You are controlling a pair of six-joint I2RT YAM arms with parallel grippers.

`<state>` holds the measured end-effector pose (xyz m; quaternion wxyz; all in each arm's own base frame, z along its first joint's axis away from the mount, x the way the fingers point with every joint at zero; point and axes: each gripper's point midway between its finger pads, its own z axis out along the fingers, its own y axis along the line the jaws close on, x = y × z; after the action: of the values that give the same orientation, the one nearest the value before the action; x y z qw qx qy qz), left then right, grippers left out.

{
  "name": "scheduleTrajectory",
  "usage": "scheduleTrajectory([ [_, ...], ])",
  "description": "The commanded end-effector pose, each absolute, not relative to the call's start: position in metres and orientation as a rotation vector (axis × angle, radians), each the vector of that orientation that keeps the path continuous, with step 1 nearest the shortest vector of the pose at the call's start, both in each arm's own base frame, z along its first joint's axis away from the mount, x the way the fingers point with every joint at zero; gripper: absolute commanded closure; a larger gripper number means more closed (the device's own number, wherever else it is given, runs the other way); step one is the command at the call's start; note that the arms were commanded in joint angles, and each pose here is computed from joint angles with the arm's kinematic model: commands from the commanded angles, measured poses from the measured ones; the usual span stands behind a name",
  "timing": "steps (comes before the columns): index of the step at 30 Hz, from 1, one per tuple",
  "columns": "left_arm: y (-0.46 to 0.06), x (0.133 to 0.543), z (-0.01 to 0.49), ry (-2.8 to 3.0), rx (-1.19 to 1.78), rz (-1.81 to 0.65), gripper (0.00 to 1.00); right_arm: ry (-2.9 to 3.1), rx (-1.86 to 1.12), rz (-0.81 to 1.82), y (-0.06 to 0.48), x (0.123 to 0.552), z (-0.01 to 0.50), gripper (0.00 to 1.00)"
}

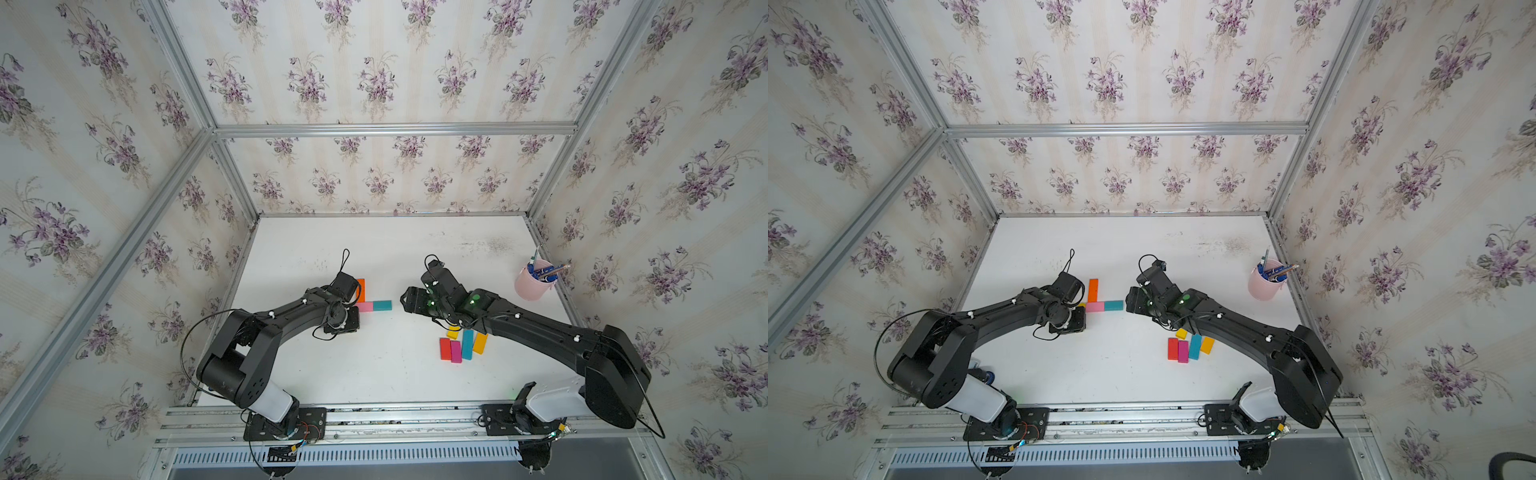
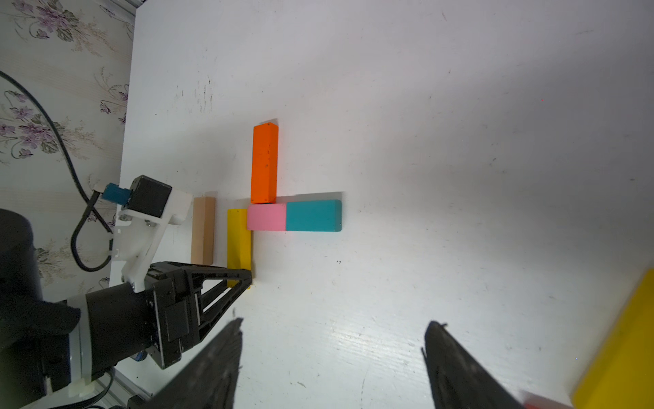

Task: Assemble the letter h with building blocks
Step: Pick up the building block from the center of the board.

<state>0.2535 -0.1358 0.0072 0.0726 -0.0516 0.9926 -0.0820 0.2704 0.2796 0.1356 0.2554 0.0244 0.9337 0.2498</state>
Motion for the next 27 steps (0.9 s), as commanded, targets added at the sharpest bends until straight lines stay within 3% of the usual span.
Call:
scheduleTrajectory([
  [1, -0.129, 0.200, -0.003, 3.201, -0.192, -0.238, 0.57, 2.518, 0.077, 0.675, 0.278, 0.272, 0.140, 0.19],
  [3, -0.125, 0.200, -0.002, 3.196, -0.197, -0.213, 0.46, 2.518, 0.075, 0.674, 0.278, 0.272, 0.140, 0.19],
  [6, -0.123, 0.202, 0.000, 3.183, -0.211, -0.191, 0.39, 2.520, 0.073, 0.672, 0.278, 0.271, 0.140, 0.19],
  [14, -0.121, 0.208, -0.001, 3.170, -0.218, -0.156, 0.39, 2.524, 0.071, 0.660, 0.276, 0.271, 0.139, 0.19],
  [22, -0.113, 0.206, -0.009, 3.182, -0.240, -0.079, 0.68, 2.541, 0.060, 0.669, 0.284, 0.276, 0.127, 0.18],
  [27, -0.107, 0.202, -0.008, 3.184, -0.258, -0.038, 0.81, 2.593, -0.005, 0.814, 0.314, 0.284, 0.105, 0.13],
])
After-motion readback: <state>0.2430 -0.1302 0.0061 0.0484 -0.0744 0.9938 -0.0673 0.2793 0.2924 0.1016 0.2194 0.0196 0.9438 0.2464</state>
